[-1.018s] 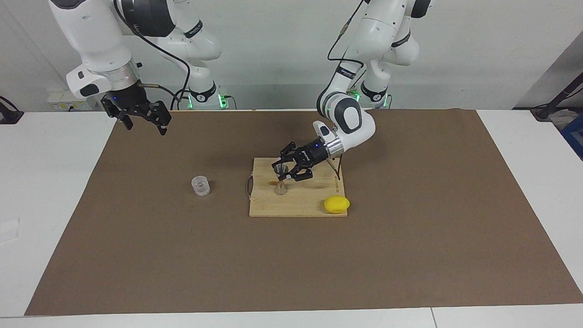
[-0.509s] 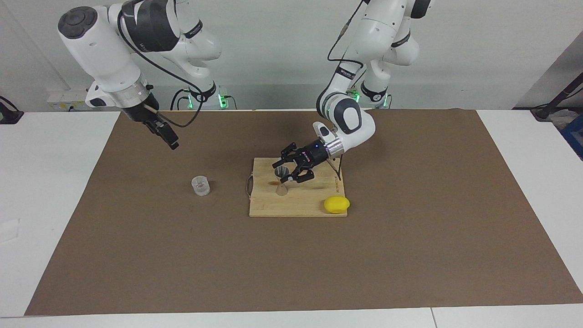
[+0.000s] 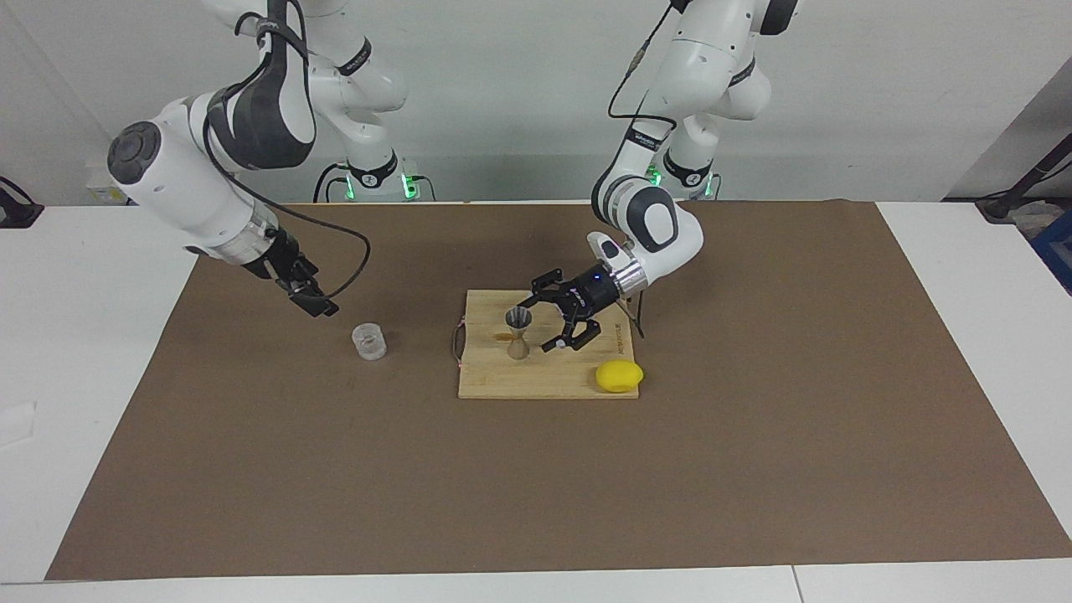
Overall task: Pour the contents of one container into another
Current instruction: 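Open the left gripper on the board while the right gripper rises, then retract the left gripper while the right gripper descends toward the glass cup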
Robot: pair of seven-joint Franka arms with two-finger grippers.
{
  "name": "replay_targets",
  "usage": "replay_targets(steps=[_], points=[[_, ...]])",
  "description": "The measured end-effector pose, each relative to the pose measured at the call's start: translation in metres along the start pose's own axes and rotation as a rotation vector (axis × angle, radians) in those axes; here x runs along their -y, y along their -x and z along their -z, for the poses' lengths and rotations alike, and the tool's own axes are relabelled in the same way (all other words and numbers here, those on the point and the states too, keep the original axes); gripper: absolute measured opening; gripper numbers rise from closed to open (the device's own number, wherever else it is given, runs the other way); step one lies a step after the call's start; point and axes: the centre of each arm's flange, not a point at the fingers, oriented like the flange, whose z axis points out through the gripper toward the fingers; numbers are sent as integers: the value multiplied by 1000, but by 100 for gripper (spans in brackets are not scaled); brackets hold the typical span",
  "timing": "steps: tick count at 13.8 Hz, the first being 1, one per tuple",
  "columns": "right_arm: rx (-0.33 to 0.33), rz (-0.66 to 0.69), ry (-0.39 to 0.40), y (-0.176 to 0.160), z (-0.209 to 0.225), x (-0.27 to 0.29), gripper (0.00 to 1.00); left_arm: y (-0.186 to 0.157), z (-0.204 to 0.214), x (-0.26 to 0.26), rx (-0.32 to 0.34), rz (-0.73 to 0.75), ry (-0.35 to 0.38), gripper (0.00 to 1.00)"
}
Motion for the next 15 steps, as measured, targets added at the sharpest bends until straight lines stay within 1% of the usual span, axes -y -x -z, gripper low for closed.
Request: replay_targets(steps=[3,6,9,12,15], points=[[21,-14,-1,-8,-14,5,99,5,16,22,38,-56,10,100],[24,-23,-10,-9,-15,6,99,9,27,36,58,-81,7,100],[23,-38,-12,-9,-15,6,99,12,35,43,92,-127,32,100],[24,-39,-13,-9,-15,6,99,15,67,73,174,-249,73,100],[24,-56,-13,-9,-15,6,99,9,120,117,276,-403,126,100]])
